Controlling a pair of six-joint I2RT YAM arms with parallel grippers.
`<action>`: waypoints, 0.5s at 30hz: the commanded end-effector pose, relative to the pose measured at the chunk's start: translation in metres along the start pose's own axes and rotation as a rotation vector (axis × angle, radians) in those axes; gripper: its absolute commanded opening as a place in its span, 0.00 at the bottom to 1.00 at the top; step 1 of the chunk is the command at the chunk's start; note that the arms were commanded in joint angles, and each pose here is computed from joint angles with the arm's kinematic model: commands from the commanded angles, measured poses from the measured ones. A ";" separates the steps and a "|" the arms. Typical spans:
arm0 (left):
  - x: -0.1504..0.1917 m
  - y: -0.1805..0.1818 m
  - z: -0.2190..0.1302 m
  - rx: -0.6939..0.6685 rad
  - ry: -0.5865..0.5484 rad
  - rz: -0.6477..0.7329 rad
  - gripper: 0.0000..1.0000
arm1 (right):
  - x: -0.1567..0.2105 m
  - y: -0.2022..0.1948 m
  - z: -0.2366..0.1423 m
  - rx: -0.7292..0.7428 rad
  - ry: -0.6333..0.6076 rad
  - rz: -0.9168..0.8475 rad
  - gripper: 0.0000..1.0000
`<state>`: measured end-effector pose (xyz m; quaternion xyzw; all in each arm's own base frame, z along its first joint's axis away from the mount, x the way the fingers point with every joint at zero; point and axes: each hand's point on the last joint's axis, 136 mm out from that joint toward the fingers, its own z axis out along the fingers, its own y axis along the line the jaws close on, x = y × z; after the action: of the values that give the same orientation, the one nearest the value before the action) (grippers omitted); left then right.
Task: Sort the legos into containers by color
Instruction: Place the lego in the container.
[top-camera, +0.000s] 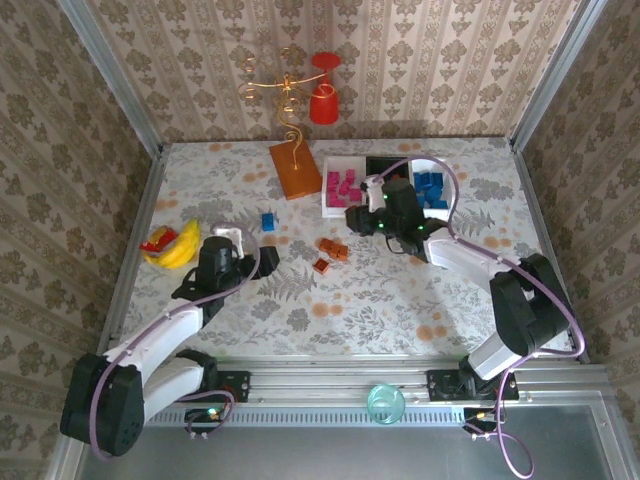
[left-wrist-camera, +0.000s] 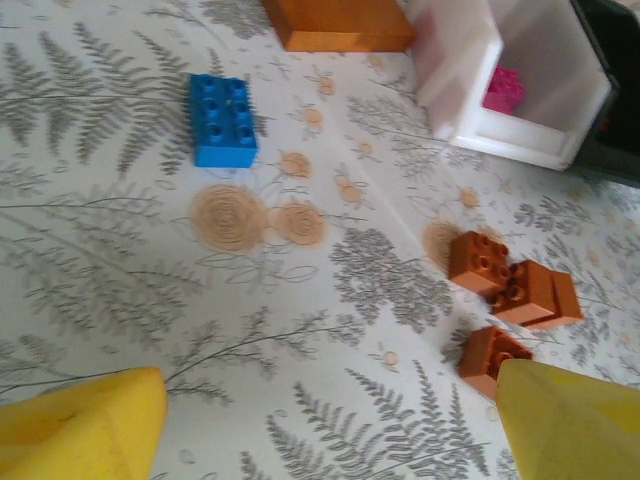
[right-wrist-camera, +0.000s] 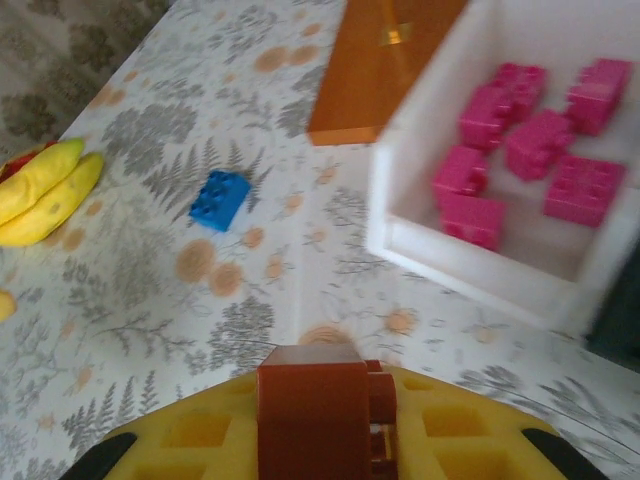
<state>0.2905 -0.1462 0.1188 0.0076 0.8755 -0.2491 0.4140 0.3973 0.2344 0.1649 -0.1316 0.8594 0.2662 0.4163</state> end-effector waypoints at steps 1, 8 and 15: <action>-0.018 -0.021 0.003 0.030 -0.024 0.028 0.86 | -0.011 -0.010 -0.015 -0.001 -0.041 0.076 0.24; -0.022 -0.049 0.010 0.073 0.035 0.118 0.87 | -0.026 -0.072 -0.025 0.127 -0.085 0.243 0.24; -0.036 -0.069 0.012 0.111 0.061 0.172 0.87 | -0.044 -0.114 -0.017 0.159 -0.069 0.354 0.24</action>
<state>0.3071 -0.1959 0.1609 0.0809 0.8687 -0.2628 0.4119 0.4530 0.1309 0.1640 0.0502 0.8717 0.2533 0.4166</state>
